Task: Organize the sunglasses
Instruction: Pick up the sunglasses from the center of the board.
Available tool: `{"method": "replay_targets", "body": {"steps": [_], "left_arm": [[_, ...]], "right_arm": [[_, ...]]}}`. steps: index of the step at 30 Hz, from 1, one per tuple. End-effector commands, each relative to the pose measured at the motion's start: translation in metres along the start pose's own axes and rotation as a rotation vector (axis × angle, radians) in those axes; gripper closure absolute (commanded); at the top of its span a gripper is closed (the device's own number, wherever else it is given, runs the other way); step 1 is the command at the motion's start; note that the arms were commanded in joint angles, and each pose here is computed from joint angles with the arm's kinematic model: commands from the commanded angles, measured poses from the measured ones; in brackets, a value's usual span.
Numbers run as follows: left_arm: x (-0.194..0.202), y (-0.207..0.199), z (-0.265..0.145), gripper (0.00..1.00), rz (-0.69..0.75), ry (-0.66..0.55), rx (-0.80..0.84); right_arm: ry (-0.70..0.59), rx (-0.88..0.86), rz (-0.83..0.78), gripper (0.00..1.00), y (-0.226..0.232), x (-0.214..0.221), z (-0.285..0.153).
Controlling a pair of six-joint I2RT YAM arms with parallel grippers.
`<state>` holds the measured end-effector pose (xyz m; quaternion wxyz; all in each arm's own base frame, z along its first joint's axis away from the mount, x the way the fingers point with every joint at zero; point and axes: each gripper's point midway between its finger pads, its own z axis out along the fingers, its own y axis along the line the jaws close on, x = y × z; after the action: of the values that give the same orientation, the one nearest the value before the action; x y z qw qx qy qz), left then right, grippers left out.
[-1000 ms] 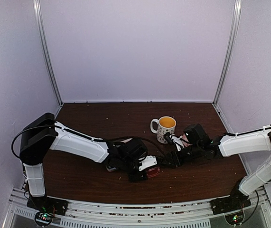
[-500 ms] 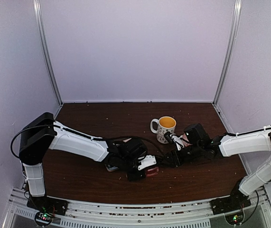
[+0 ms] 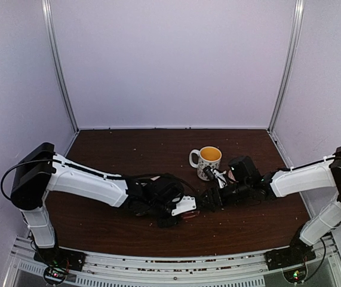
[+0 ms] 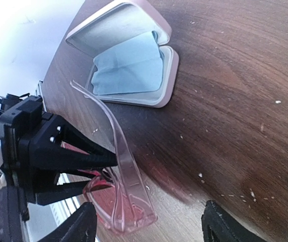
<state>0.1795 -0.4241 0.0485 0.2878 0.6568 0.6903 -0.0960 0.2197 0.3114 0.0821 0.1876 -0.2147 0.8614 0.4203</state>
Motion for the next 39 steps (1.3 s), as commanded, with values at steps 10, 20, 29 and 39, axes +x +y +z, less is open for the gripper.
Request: {"method": "replay_targets", "body": {"steps": [10,20,29,39], "left_arm": [[-0.021,0.002,-0.019,0.75,0.034,-0.102,-0.048],[-0.019,-0.007,-0.020,0.76,0.003,-0.135,-0.001],[-0.027,-0.017,-0.036,0.76,-0.051,-0.213,0.079],[-0.039,-0.017,-0.061,0.75,-0.106,-0.290,0.172]], "right_arm": [[0.019,-0.131,-0.017,0.23,0.028,-0.002,0.006],[0.013,-0.161,-0.134,0.18,0.041,0.008,0.001],[-0.027,-0.156,-0.269,0.16,0.049,0.019,-0.018],[-0.025,-0.171,-0.430,0.17,0.071,0.036,-0.023]]}}
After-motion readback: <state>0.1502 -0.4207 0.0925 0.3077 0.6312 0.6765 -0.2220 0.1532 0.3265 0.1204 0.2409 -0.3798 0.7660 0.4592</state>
